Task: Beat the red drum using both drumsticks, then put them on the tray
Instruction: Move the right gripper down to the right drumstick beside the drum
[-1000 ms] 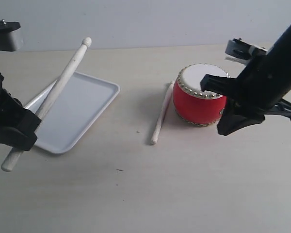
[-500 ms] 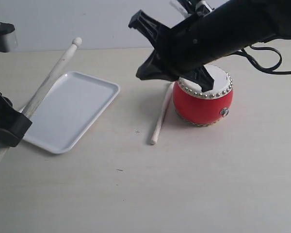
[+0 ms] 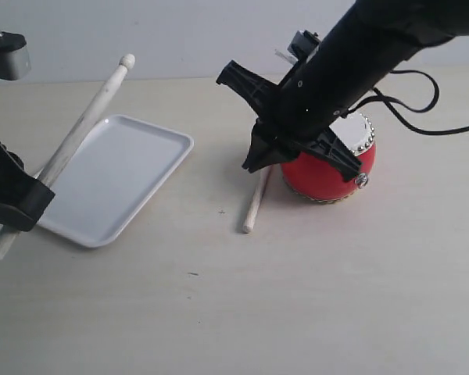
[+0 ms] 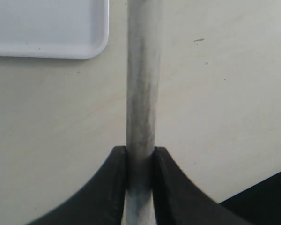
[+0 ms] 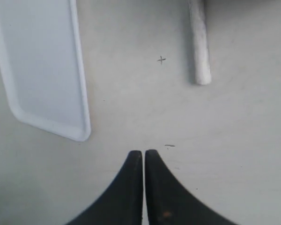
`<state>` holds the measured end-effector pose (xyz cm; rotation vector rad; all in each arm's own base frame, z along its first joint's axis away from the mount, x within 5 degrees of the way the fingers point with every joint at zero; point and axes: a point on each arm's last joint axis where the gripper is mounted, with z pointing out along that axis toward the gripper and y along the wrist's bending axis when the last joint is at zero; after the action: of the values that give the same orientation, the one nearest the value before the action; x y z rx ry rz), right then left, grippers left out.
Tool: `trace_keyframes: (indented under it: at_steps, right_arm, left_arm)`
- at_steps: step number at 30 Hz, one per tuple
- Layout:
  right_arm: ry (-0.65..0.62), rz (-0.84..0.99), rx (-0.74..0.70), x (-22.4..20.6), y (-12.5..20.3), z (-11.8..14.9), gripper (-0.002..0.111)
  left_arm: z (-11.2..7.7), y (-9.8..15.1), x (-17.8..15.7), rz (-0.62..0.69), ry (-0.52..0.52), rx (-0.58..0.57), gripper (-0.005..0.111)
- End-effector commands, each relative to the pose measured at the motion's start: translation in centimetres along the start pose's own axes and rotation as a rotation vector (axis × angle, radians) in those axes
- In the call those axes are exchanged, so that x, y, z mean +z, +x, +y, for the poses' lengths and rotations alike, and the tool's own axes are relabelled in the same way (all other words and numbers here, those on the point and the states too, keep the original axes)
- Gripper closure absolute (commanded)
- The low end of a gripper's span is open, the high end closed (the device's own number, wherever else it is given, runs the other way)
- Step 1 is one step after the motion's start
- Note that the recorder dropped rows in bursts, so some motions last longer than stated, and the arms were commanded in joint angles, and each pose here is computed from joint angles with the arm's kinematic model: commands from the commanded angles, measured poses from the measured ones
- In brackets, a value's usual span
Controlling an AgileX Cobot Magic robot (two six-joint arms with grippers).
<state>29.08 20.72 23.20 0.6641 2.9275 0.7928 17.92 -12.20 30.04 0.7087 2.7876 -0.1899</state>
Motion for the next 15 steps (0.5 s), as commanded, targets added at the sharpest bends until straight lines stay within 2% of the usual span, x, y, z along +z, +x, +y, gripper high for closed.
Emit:
trace_keyframes:
  at_steps: [1,5,9,15]
  right_arm:
    - [0.100,-0.004,-0.049,-0.8,-1.0,1.3,0.106]
    - [0.184,0.015,-0.097,-0.3,-1.6,2.0,0.106]
    - [0.310,0.019,-0.176,1.2,-0.7,2.4,0.106]
    - [0.325,0.038,-0.171,4.4,-0.3,2.5,0.105]
  left_arm:
    - [0.0,0.0,-0.2,-0.027,-0.003,0.013,0.107]
    - [0.0,0.0,-0.2,-0.027,-0.003,0.013,0.107]
    - [0.0,0.0,-0.2,-0.027,-0.003,0.013,0.107]
    - [0.0,0.1,-0.2,-0.012,-0.003,0.013,0.107]
